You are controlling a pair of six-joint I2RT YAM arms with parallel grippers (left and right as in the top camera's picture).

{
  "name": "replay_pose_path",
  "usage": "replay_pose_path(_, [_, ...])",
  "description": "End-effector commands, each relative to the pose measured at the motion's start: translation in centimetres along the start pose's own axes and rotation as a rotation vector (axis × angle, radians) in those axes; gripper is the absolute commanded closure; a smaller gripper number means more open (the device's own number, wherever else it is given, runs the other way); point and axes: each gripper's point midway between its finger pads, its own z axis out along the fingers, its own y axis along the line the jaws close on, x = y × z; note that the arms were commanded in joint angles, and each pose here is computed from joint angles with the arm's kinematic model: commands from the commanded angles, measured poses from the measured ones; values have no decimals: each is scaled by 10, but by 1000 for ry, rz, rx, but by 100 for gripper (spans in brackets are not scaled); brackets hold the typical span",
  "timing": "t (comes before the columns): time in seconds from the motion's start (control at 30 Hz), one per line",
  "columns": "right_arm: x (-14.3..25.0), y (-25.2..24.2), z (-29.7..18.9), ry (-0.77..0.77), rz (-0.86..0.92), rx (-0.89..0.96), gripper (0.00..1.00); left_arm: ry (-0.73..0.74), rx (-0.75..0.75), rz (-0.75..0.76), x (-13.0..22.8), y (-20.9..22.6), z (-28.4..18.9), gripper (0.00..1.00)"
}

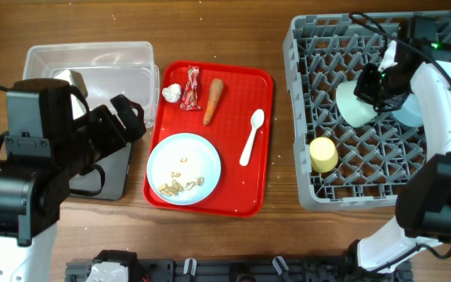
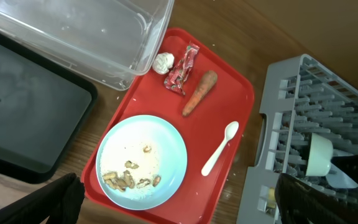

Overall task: Sort waste into correct bins and load items into the dishwasher rack
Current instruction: 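Lower the mint bowl upside down in the rack and release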

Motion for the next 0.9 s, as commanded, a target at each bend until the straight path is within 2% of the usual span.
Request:
replay_pose_path(0.0, [8, 10, 20, 67, -41, -61, 96, -11, -1, -3, -3, 1, -1, 0])
replay_pose_path(0.07, [13, 28, 17, 86, -142, -170, 96, -11, -1, -3, -3, 1, -1, 0])
replay_pose_path(0.37, [12, 35, 2, 47, -191, -202, 96, -11, -1, -3, -3, 1, -1, 0])
replay_pose_path(0.53, [21, 78, -72, -120, -303, -336, 96, -11, -1, -3, -3, 1, -1, 0])
replay_pose_path(0.67, [81, 152, -177, -379, -668, -504, 96, -11, -1, -3, -3, 1, -1, 0])
replay_pose_path(0.7, [92, 159, -190, -420, -721, -505, 93, -11, -1, -3, -3, 1, -1, 0])
replay_pose_path(0.73, [103, 164, -202, -462, -756, -493, 70, -11, -1, -3, -3, 1, -1, 0])
replay_pose_path(0.77, [113, 167, -214, -493, -769, -491, 0, -11, -1, -3, -3, 1, -1, 0])
replay_pose_path(0.87, [129, 170, -234, -504, -701, -549, 1, -11, -1, -3, -3, 1, -1, 0])
